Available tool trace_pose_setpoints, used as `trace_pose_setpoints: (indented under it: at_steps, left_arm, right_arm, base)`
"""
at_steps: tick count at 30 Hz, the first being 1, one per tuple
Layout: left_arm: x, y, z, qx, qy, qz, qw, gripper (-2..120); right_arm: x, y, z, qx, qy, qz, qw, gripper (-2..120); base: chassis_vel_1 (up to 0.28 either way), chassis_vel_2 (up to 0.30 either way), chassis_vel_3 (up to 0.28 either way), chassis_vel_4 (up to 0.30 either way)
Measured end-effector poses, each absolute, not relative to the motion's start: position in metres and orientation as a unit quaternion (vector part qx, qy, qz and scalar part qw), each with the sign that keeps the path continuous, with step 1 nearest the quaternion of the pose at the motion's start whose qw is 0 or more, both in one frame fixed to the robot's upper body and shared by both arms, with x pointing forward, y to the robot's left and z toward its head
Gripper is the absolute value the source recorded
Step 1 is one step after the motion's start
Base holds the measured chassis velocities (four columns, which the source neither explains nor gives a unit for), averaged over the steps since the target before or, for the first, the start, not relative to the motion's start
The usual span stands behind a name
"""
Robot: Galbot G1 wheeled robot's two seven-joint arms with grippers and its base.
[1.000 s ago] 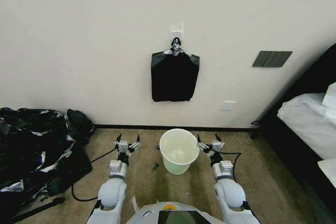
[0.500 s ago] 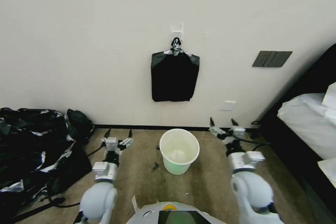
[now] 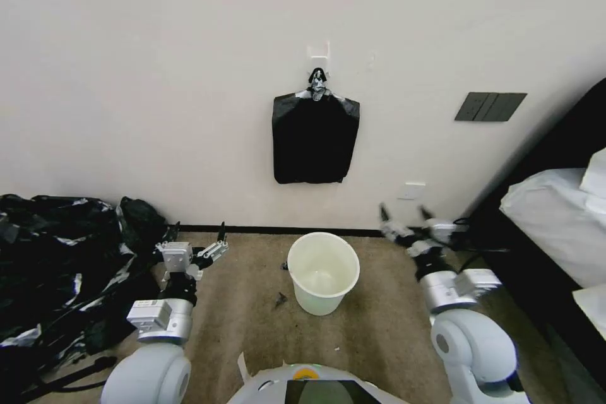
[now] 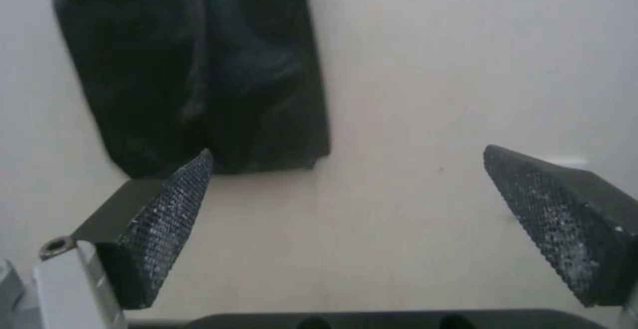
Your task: Place a trash bag onto the trash bin.
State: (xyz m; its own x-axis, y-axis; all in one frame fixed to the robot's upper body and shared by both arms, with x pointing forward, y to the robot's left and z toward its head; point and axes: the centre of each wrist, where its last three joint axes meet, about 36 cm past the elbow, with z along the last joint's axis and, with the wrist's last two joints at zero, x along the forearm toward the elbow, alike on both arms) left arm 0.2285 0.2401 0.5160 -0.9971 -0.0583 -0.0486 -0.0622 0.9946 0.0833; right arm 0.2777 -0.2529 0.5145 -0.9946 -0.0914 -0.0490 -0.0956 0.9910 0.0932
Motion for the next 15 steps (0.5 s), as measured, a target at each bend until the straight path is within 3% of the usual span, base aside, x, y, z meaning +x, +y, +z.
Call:
trace_pose_setpoints:
  at_steps: [15]
  left_arm:
    - [0.230,0.253,0.517,-0.006,0.999,0.040,-0.010,100]
  right_arm:
    - [0.275,-0.254,0.506,-0.047,0.997,0.053,0.029,100]
  base:
    - [0.000,0.000,0.000,0.000]
